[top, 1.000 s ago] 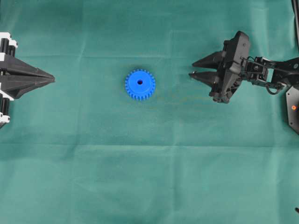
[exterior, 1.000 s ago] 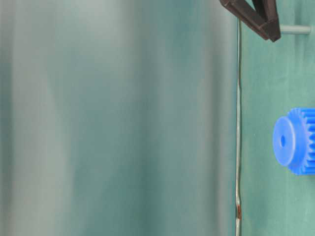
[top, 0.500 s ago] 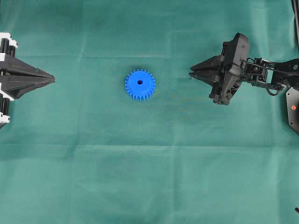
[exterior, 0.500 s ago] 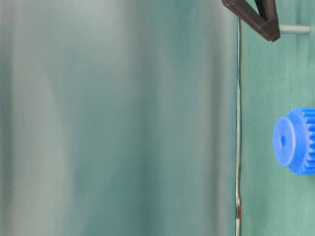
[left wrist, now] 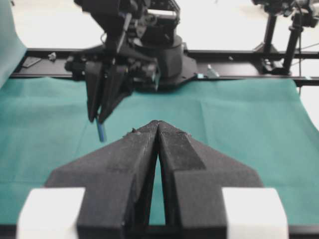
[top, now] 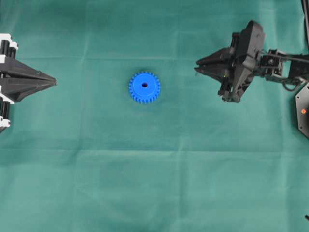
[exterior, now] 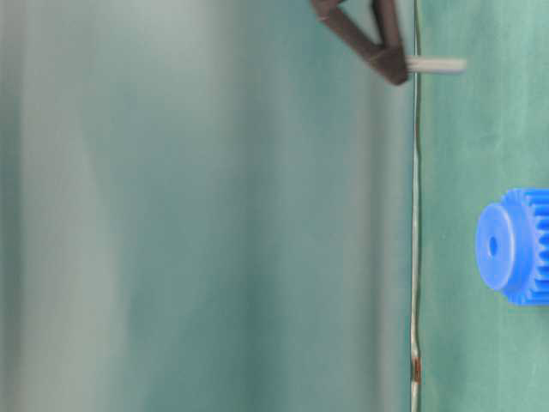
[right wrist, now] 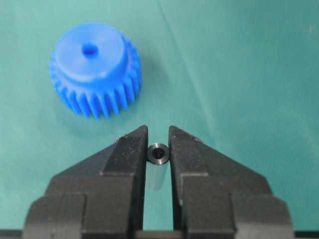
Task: Insert the shaft placed at a random location into the center hole of the medium gear at another random location.
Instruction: 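Lift the shaft upright with the right gripper, then carry the shaft left over the blue gear's center hole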
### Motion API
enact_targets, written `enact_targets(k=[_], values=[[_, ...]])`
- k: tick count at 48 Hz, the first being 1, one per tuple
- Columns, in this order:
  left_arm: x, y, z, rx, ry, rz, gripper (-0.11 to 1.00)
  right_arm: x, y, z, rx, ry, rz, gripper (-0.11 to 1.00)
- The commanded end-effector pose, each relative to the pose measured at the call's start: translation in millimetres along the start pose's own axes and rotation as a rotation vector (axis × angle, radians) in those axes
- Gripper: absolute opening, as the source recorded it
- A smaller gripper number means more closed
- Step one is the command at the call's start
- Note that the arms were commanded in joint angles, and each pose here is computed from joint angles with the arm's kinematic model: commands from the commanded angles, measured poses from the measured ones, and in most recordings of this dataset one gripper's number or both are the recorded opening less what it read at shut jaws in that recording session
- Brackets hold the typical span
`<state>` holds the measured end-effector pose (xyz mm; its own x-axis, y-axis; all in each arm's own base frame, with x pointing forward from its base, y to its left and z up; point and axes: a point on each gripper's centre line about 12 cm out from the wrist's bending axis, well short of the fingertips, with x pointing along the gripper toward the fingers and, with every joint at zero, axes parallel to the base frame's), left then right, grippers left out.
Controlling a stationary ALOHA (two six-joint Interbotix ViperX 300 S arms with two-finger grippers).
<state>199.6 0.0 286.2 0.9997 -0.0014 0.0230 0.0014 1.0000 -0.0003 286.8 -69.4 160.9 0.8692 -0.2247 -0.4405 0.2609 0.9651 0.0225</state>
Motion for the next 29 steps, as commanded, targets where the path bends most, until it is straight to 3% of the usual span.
enact_targets(k=[1,29], values=[[2.4,0.0,7.9,0.0,-0.018,0.0,0.0,-5.3,1.8,21.6,-0.021,-0.043,0.008,0.14],[2.3,-0.1,7.3,0.001,-0.017,-0.001,0.0,-2.2,3.4,29.1,-0.024,-0.04,0.013,0.14]])
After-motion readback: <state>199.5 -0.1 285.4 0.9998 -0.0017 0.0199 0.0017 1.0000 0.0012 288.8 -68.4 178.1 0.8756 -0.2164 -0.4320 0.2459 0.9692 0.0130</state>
